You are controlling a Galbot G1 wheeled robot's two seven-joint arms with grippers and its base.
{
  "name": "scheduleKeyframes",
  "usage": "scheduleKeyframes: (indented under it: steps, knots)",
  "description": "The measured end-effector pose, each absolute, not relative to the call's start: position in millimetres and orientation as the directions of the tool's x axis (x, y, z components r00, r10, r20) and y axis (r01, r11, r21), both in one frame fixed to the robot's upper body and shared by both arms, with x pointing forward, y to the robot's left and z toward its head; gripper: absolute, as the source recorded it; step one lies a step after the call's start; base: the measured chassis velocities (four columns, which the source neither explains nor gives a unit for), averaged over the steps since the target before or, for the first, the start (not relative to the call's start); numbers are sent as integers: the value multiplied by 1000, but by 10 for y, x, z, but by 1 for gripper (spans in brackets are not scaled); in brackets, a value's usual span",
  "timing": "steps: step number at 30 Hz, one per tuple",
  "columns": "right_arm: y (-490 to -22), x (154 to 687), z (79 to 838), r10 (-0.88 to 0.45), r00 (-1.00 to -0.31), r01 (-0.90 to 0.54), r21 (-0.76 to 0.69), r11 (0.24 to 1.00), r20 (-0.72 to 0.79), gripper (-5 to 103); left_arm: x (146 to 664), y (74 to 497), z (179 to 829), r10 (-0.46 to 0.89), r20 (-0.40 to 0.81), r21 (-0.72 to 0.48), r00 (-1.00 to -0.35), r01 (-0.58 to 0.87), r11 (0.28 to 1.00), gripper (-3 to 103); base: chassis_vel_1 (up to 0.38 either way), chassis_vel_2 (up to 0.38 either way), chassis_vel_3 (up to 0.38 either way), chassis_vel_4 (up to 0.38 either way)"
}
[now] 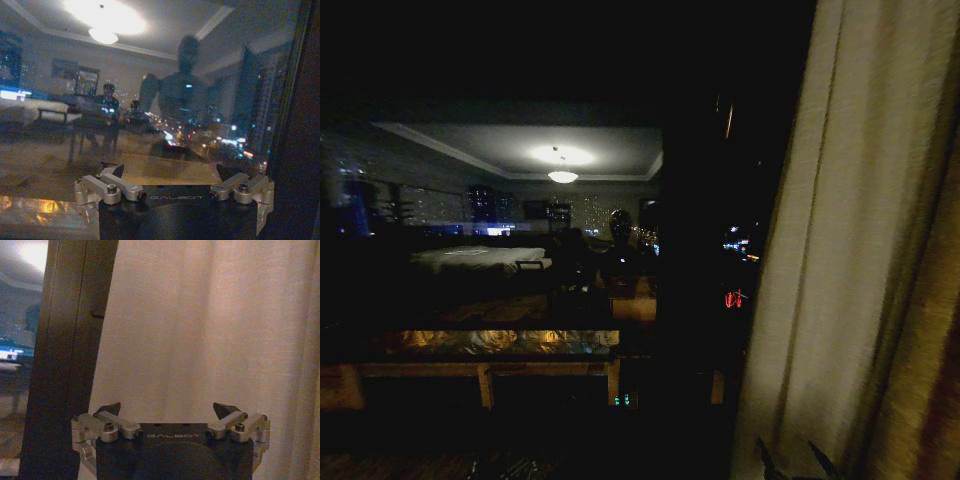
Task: Open the curtains by pulling them apart, changing their state from closed to fully open.
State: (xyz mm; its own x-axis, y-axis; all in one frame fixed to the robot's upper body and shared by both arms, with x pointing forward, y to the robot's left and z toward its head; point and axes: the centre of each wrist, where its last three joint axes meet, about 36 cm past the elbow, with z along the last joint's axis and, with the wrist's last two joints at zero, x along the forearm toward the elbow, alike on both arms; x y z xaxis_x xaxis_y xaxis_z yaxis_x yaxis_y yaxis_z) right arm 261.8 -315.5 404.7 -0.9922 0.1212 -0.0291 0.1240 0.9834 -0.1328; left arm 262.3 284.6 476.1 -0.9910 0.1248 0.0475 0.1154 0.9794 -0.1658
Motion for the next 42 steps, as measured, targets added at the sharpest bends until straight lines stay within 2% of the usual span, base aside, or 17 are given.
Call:
scheduleKeyframes:
  steps: [16, 26, 32, 42]
  knots:
    - [-2967, 2621, 4006, 103, -994, 105, -88, 991, -24, 100, 2623, 2879, 4681, 95, 63, -152, -993, 85, 985, 100, 19, -17, -16, 18]
    - [-2745, 2451, 3981, -31, -999, -29, -52, 998, -39, 100, 2504, 2865, 4724, 116, 83, -160, -990, 102, 982, 100, 116, -117, -120, 117]
    - [-2670, 2421, 3959, -70, -997, -65, -121, 991, -44, 100, 2482, 2866, 4754, 132, 83, -169, -988, 116, 979, 100, 73, -74, -79, 77]
    - [-2734, 2365, 4009, -58, -997, -47, -171, 984, -58, 100, 2517, 2886, 4755, 146, 78, -162, -986, 132, 978, 100, 61, -24, -60, 27]
